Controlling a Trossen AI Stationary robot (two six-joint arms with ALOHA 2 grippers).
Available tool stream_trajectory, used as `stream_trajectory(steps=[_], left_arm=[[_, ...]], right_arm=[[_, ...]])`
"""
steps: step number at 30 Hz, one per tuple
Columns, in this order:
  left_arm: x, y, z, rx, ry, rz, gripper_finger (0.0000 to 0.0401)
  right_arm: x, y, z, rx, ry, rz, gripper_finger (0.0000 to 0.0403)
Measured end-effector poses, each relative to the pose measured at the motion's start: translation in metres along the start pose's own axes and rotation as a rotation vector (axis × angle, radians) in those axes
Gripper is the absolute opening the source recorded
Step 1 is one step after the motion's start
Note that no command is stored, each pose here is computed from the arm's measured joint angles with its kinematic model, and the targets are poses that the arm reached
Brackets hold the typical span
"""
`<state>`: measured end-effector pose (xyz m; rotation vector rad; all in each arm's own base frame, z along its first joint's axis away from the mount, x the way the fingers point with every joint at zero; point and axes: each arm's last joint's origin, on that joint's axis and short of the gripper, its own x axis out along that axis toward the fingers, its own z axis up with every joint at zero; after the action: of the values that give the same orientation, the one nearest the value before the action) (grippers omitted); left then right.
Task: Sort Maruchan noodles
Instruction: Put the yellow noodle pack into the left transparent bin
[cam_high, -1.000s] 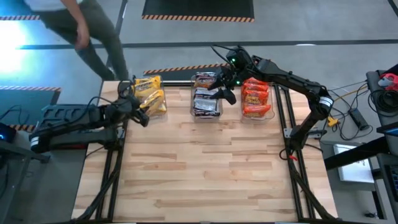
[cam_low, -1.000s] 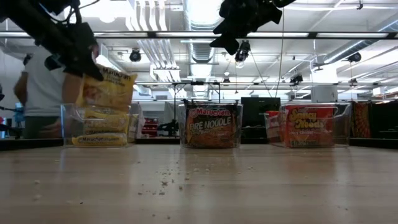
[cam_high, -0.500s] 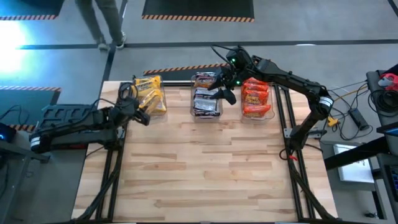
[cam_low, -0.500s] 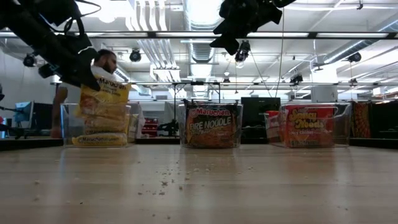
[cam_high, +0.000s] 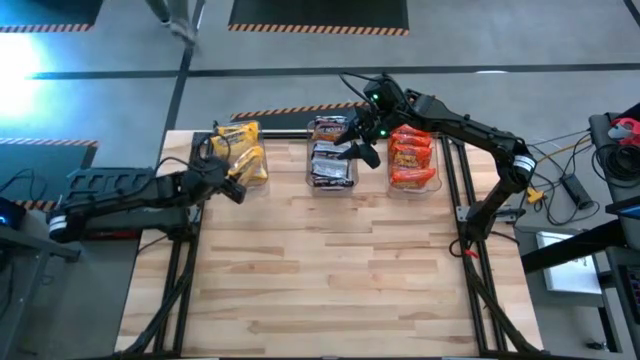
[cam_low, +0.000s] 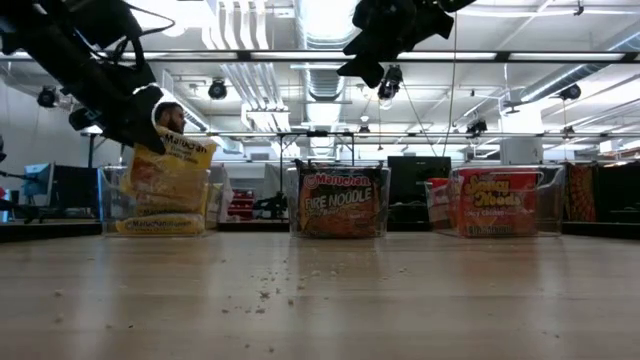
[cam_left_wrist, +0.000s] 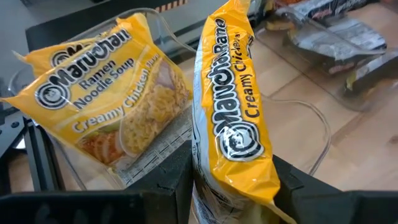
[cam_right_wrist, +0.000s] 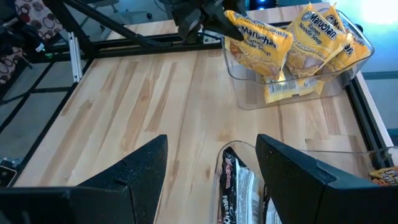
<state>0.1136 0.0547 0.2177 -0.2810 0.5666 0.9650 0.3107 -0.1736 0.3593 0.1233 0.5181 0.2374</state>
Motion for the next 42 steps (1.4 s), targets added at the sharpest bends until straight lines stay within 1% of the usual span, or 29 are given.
stream_trajectory(steps=[7,11,17,19,21,26,34,37,42], left_arm=[[0.012,-0.007,0.002,0.035,0.01,0.036,0.0107],[0.014,-0.008,0.004,0.027,-0.002,0.046,0.0107],[0.016,-0.011,0.002,-0.001,0.044,-0.047,0.0107],[0.016,-0.012,0.002,0.004,0.056,-0.052,0.0107],[0.017,-0.01,-0.001,0.013,0.082,-0.039,0.0107],[0.019,-0.003,-0.006,-0.032,0.151,0.019,0.0107],[0.025,0.002,-0.003,-0.078,0.149,0.057,0.0107],[0.026,0.002,-0.002,-0.091,0.146,0.069,0.0118],[0.027,0.002,-0.004,-0.083,0.158,0.082,0.016]], right_arm=[[0.0,0.0,0.0,-0.001,0.0,0.0,0.0233],[0.0,0.0,0.0,0.002,0.001,0.0,0.0233],[0.002,-0.001,-0.003,0.008,0.008,0.002,0.0233],[0.003,-0.001,-0.005,0.006,0.014,0.004,0.0233],[0.004,-0.001,-0.007,0.007,0.019,0.005,0.0233],[0.007,-0.002,-0.014,0.019,0.037,0.011,0.0233],[0.009,-0.003,-0.019,0.019,0.048,0.015,0.0233],[0.009,-0.003,-0.019,0.019,0.048,0.015,0.0233],[0.009,-0.003,-0.019,0.019,0.047,0.015,0.0233]])
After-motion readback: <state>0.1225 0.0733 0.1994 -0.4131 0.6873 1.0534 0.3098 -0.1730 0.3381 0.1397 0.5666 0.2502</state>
